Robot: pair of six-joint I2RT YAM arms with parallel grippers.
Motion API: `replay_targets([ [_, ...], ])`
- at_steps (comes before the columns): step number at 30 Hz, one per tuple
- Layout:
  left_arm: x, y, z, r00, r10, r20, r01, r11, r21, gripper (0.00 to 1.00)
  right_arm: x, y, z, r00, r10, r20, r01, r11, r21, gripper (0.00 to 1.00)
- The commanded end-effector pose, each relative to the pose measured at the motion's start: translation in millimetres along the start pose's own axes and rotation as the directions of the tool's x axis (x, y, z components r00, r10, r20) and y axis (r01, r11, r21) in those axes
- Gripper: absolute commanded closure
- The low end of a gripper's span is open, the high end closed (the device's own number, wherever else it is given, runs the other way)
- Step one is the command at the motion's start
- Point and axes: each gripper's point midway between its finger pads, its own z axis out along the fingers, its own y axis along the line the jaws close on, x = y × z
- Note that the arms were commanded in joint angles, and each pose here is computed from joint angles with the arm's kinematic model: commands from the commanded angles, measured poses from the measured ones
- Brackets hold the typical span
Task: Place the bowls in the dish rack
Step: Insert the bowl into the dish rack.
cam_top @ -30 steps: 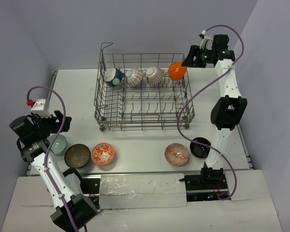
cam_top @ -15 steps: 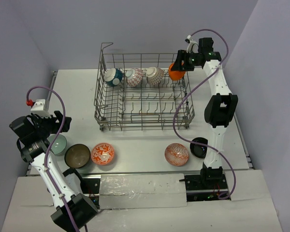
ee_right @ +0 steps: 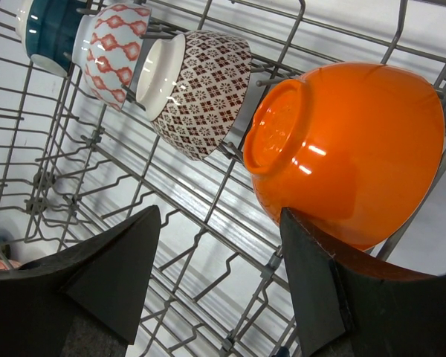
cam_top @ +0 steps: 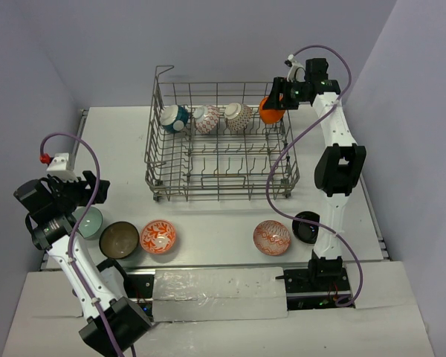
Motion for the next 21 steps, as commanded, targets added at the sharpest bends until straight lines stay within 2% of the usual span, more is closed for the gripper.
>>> replay_targets([
  [1,-4.1,-2.3,-0.9,0.999,0.03,0.015,-0.03,0.999,0.024,0.23,5.2,-21.9,6.4,1.0,-0.022,-0.008,0.022,0.998,0.064,0.27],
  [10,-2.9,-2.4,-0.5,1.0,0.025,0.012,-0.025,0.999,0.028,0.23,16.6,-32.2,9.5,0.999,-0.025,-0.04,0.029,0.995,0.098,0.27],
  [16,-3.3,-2.7,-0.7,1.0,0.028,0.012,-0.029,0.999,0.029,0.23,23.0,-20.3,16.5,0.997,-0.048,-0.064,0.053,0.995,0.08,0.27],
  [21,-2.9,-2.4,-0.9,0.999,0.029,0.013,-0.03,0.999,0.028,0.23,18.4,2.8,6.7,0.995,-0.086,-0.046,0.085,0.996,-0.014,0.27],
])
